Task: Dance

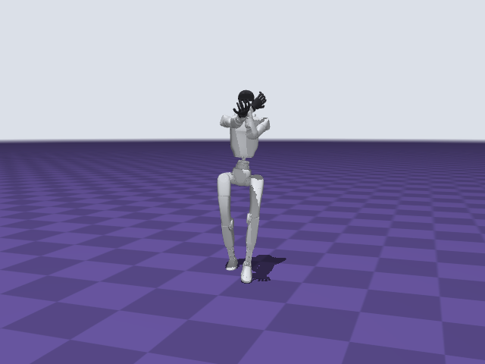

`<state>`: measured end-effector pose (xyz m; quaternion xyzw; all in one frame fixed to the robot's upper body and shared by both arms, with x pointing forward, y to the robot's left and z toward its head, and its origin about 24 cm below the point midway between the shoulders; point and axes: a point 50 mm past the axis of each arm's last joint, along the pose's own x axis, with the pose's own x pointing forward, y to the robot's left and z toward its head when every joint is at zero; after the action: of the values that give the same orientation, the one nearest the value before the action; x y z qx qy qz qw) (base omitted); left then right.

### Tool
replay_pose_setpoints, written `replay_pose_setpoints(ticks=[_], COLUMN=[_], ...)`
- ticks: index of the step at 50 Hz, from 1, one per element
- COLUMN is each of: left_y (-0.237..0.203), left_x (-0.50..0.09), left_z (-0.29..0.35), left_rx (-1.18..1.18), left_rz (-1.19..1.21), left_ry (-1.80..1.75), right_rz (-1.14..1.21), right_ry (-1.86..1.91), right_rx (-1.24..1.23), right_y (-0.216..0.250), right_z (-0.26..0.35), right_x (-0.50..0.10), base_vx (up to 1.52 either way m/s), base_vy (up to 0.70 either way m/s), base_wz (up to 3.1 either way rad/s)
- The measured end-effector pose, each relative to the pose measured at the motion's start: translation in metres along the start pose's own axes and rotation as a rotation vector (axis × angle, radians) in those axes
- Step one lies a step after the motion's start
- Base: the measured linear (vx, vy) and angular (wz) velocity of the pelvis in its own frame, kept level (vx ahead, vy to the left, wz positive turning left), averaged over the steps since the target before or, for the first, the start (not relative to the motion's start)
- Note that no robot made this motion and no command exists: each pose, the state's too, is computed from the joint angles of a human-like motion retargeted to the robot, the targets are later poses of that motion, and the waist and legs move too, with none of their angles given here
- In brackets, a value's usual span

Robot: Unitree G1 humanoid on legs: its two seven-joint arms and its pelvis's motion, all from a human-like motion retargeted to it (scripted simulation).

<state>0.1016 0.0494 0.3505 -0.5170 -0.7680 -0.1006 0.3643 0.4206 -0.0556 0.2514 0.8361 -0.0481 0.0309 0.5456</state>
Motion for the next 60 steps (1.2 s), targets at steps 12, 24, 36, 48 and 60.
replay_pose_setpoints(ticks=[12, 24, 36, 48, 60], left_y=[0.006, 0.006, 0.007, 0.005, 0.007], left_x=[-0.003, -0.008, -0.008, -0.008, -0.007], left_z=[0.000, -0.001, -0.002, -0.002, -0.001], left_rx=[0.023, 0.029, 0.028, 0.022, 0.030], left_rz=[0.009, 0.035, 0.056, 0.075, 0.077], left_ry=[0.023, 0.045, 0.049, 0.049, 0.042], right_rz=[0.029, 0.093, 0.106, 0.099, 0.101], right_ry=[0.038, 0.114, 0.132, 0.138, 0.137], right_rx=[0.012, 0.014, 0.012, 0.005, 0.001], right_y=[0.002, 0.011, 0.016, 0.014, 0.011], right_z=[-0.012, -0.035, -0.045, -0.048, -0.049], right_x=[-0.003, -0.010, -0.014, -0.015, -0.016], base_vx=[-0.01, -0.01, 0.00, 0.00, 0.00], base_vy=[-0.02, 0.00, 0.00, 0.00, 0.01], base_wz=[-0.09, -0.02, 0.00, 0.00, 0.01])
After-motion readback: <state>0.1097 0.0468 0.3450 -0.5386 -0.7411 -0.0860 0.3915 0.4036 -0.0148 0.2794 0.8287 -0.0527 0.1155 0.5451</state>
